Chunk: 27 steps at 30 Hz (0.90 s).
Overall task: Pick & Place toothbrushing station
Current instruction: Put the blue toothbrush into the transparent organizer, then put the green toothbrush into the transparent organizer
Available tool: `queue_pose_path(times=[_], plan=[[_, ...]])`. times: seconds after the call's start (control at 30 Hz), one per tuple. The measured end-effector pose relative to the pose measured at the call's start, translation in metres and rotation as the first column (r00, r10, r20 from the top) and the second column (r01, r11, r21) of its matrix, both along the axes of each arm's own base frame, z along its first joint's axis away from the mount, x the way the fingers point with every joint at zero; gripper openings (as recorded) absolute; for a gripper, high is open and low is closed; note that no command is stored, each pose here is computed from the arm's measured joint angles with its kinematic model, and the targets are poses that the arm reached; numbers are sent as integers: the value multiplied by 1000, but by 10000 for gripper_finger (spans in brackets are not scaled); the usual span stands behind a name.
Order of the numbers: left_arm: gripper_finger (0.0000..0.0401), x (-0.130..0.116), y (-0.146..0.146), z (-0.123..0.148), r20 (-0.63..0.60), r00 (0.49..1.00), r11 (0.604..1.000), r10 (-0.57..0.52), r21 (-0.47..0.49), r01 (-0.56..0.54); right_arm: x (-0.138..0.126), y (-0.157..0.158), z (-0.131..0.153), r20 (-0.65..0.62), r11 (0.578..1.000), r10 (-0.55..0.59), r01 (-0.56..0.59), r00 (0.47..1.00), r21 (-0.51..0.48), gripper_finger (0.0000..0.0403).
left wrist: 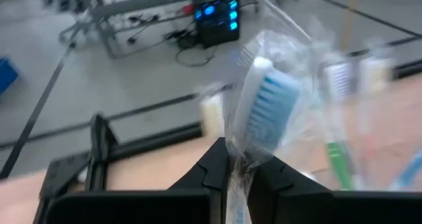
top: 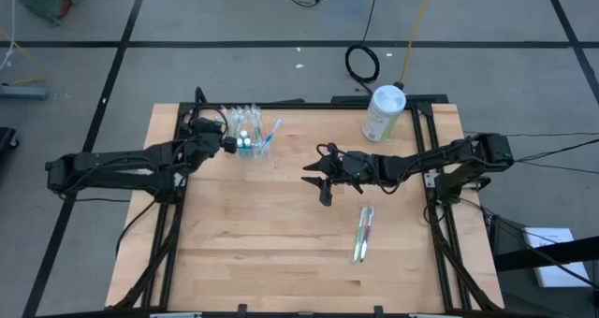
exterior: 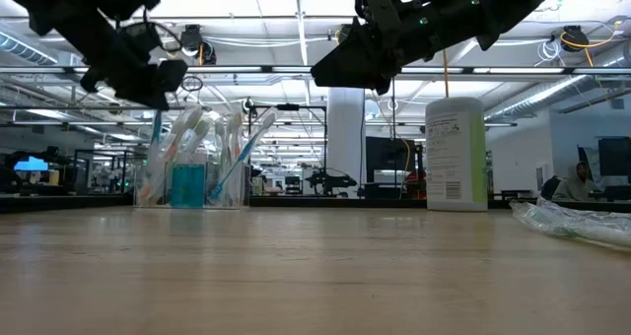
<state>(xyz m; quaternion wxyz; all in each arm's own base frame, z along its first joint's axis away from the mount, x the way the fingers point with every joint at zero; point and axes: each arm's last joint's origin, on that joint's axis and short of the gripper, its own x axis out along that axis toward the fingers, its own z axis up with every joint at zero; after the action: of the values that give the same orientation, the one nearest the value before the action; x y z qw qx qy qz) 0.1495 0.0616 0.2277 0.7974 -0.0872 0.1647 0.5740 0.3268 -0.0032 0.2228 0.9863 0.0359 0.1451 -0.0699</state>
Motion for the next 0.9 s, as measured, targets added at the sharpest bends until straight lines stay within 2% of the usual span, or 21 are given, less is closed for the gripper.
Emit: queue_pose_path(times=[0.13,0.27,0.43,0.63,0.9], plan=[[36,-4,7,-17,23,997,996,69,-60,-67,0,0,0,-2,1000,0,0,1000,0,137],[29,-4,11,-23,29,999,991,36,-127,-32,0,0,0,-5,1000,0,0,1000,0,135],[37,-2,15,-24,-6,1000,993,6,-117,-7,0,-1,0,-3,1000,7,-8,1000,-30,135],[81,-1,15,-29,-75,996,989,-51,-142,40,0,-8,0,-3,999,-11,11,1000,-49,134],[152,0,14,-28,-83,991,984,-103,-154,89,-2,-1,-6,-71,1000,5,-6,997,-16,146]])
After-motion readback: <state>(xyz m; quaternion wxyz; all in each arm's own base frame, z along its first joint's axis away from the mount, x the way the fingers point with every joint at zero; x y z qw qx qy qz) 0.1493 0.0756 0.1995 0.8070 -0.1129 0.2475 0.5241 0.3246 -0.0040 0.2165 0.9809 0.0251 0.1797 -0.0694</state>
